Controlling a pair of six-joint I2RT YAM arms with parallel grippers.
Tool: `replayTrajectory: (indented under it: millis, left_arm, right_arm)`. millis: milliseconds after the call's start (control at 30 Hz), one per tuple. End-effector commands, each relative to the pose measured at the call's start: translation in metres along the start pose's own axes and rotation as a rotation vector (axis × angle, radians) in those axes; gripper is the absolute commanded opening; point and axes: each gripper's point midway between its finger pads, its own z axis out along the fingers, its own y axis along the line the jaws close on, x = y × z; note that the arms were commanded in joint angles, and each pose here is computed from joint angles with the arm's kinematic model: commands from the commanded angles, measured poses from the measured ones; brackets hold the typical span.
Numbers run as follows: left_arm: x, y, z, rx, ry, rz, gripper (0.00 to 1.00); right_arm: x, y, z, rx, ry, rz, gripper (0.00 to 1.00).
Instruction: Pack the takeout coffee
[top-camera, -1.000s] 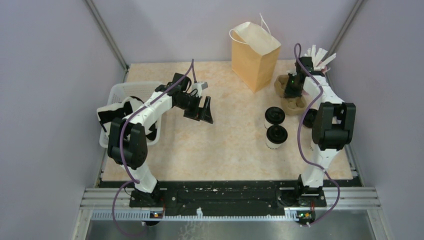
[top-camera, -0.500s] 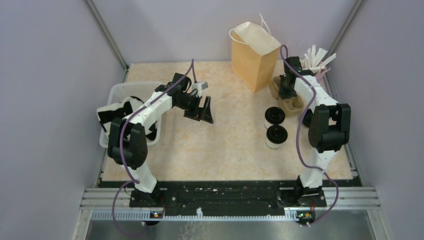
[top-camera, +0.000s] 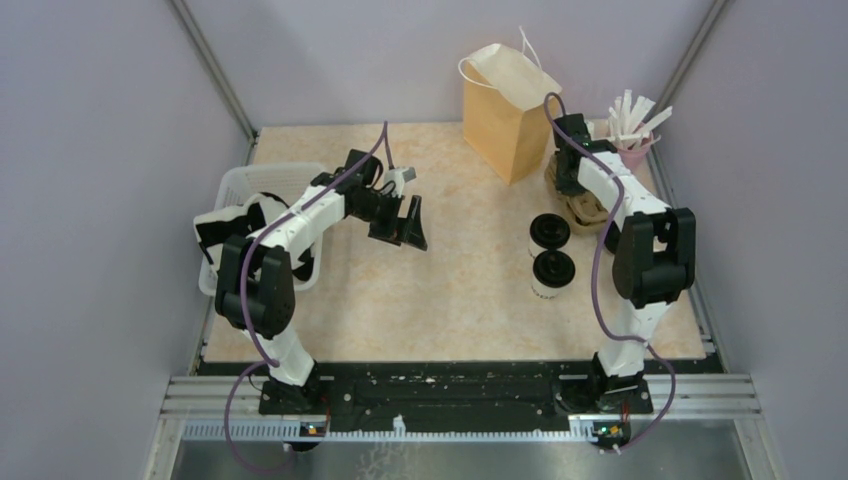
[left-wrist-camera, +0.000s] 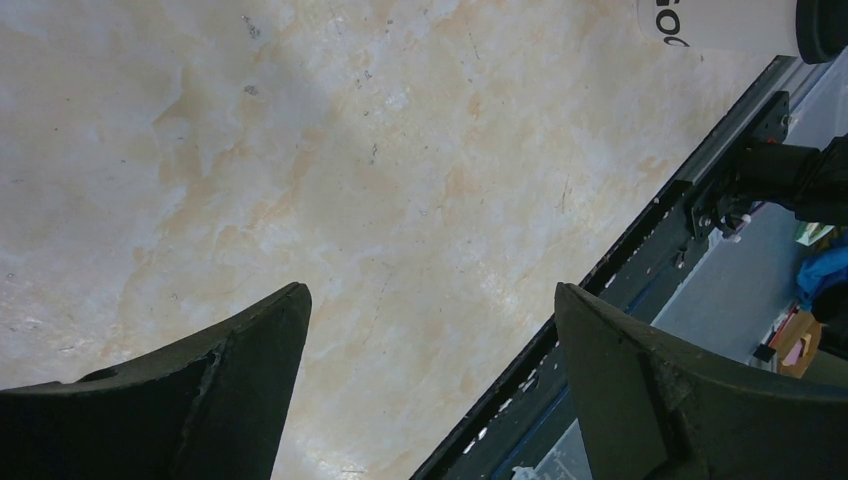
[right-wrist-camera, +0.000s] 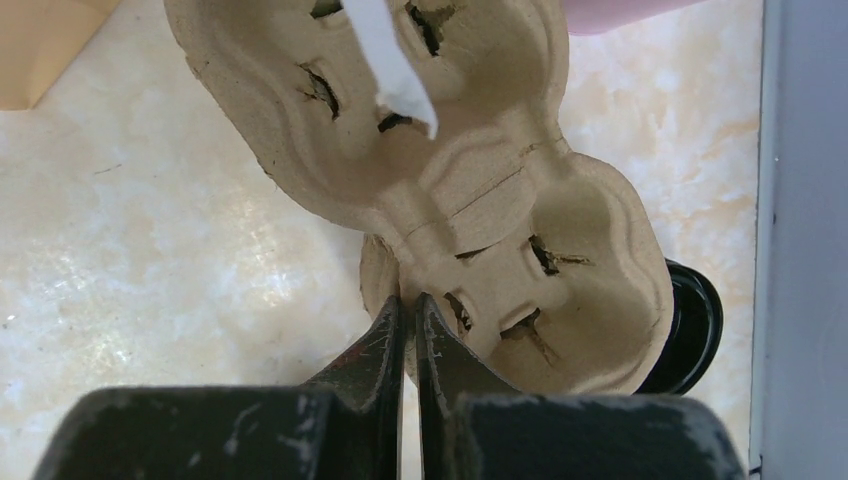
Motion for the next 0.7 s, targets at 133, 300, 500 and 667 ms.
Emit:
replayTrajectory:
  millis: [133,300,500,667]
  left_arm:
    - [-0.008,-0.018,-0.011,0.057,-0.063,0.044,0.98]
    - [-0.005,-0.02,-0.012,0.064,-0.065,0.045,0.98]
    - [-0.005,-0.019,-0.013,0.061,-0.067,0.046,0.98]
    - [-0.005,-0.019,-0.013,0.058,-0.064,0.046,0.98]
  right_arm:
    - [-0.017,0.002,-0.01,-0.042,-0.057,0.036,0.0]
    - [-0.023,0.014,-0.007,-0.139,-0.088,0.146,0.05]
    - [-0.017,0.017,0.002,-0.199,-0.092,0.217,0.11]
    - [-0.023,0.015,-0.002,-0.238,-0.146,0.263,0.19]
